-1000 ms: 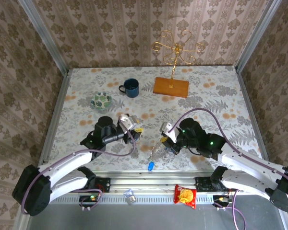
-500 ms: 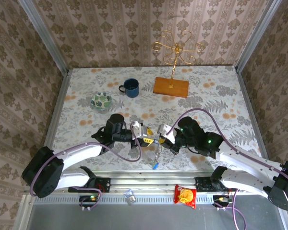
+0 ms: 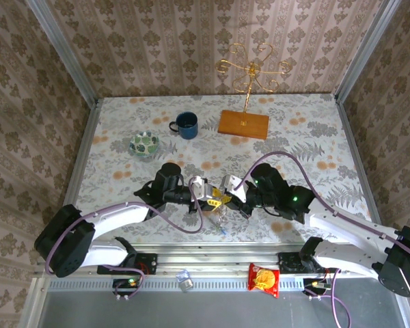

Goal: Put the keys on the keyring

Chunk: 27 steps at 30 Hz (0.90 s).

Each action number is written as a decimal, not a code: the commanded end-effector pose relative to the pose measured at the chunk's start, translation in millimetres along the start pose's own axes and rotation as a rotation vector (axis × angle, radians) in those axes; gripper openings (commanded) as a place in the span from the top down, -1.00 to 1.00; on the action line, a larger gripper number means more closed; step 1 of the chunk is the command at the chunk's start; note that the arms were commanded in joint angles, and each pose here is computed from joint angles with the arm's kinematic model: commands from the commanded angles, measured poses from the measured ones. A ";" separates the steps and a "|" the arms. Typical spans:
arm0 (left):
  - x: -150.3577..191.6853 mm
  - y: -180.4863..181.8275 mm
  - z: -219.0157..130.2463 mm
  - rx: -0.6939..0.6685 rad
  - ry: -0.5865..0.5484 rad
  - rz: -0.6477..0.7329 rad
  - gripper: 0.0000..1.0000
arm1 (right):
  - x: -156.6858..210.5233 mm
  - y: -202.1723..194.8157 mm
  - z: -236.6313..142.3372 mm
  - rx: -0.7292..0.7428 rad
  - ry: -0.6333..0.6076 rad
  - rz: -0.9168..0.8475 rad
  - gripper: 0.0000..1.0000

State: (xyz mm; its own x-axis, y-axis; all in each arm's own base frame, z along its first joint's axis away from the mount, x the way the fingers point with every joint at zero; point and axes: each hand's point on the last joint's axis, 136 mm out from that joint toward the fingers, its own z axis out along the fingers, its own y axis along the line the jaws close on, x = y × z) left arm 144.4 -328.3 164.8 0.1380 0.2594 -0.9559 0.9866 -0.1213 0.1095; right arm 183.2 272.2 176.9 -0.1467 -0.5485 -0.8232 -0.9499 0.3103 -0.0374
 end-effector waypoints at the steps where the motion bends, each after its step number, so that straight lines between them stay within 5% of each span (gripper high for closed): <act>1: -20.0 -0.5 0.2 0.021 -0.051 0.068 0.53 | -25.0 -0.3 -5.2 -0.016 -0.061 -0.050 1.00; 10: -22.4 -2.4 0.1 0.031 -0.054 0.084 1.00 | -25.6 -2.5 -6.4 -0.003 -0.054 -0.049 1.00; 13: -20.2 0.6 -1.5 -0.006 -0.044 0.095 1.00 | -17.0 -18.3 -17.4 0.121 -0.055 -0.046 0.37; 17: -17.1 5.6 -1.5 -0.078 -0.019 0.144 1.00 | -6.3 -40.1 -41.0 0.322 -0.097 -0.068 -0.05; 27: -19.2 12.3 -1.8 -0.198 0.008 0.295 1.00 | 10.1 -29.7 -44.2 0.303 -0.063 -0.189 0.13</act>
State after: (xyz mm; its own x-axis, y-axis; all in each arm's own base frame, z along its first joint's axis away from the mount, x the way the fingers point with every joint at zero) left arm 149.6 -331.7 167.8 0.3270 0.2850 -0.9010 0.9432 -0.0383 0.3301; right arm 196.7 225.5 198.0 0.0219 -0.5428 -0.8396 -0.8369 0.4495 -0.3124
